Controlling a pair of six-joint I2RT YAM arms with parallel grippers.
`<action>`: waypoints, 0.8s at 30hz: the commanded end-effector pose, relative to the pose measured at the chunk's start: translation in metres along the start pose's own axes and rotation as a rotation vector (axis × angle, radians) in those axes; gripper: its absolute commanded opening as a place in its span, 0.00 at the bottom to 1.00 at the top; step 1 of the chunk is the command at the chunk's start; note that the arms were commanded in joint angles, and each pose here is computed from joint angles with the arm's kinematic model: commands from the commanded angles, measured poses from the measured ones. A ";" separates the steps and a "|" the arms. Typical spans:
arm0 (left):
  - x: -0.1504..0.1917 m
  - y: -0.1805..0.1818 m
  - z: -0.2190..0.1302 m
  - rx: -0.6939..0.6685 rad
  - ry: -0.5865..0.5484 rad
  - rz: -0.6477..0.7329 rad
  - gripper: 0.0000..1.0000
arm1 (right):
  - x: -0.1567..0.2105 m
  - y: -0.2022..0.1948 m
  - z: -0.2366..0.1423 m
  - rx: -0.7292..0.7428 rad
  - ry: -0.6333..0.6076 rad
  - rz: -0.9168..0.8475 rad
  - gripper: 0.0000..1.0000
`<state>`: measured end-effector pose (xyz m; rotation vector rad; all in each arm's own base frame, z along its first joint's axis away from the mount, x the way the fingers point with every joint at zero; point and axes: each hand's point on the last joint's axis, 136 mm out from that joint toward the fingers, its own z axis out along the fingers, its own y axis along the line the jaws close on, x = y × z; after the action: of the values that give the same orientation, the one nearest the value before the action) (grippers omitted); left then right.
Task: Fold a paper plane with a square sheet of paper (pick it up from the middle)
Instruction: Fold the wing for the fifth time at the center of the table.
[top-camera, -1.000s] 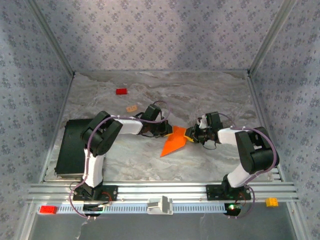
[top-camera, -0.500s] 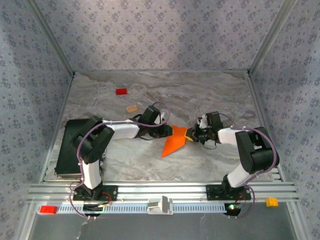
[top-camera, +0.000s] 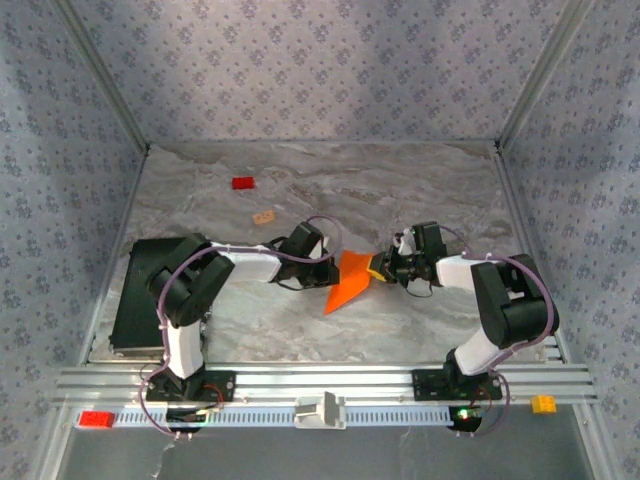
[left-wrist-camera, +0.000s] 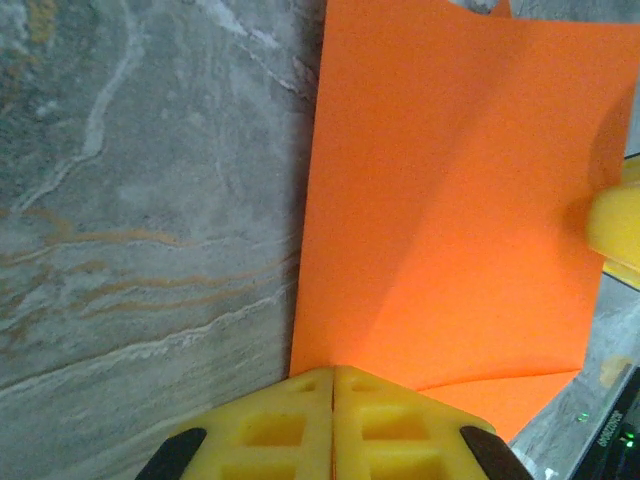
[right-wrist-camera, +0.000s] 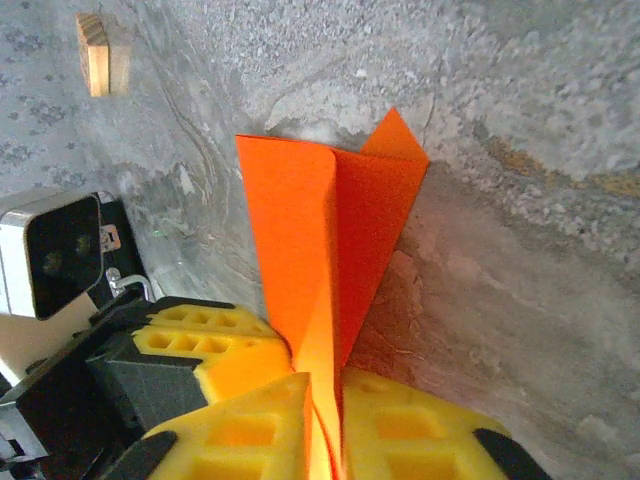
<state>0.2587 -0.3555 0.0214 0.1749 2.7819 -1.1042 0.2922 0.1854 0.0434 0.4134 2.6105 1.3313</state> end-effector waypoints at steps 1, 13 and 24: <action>0.009 0.021 0.009 -0.024 0.027 -0.067 0.07 | 0.005 0.005 -0.003 -0.030 0.006 -0.015 0.20; 0.005 0.021 0.007 0.005 0.015 -0.101 0.07 | 0.016 0.006 0.005 -0.034 0.024 -0.040 0.24; 0.002 0.016 0.005 0.016 0.007 -0.093 0.08 | 0.012 0.007 0.012 -0.021 0.011 -0.053 0.18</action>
<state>0.2617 -0.3553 0.0219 0.0899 2.7690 -1.1927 0.2820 0.2023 0.0439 0.3260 2.5930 1.3615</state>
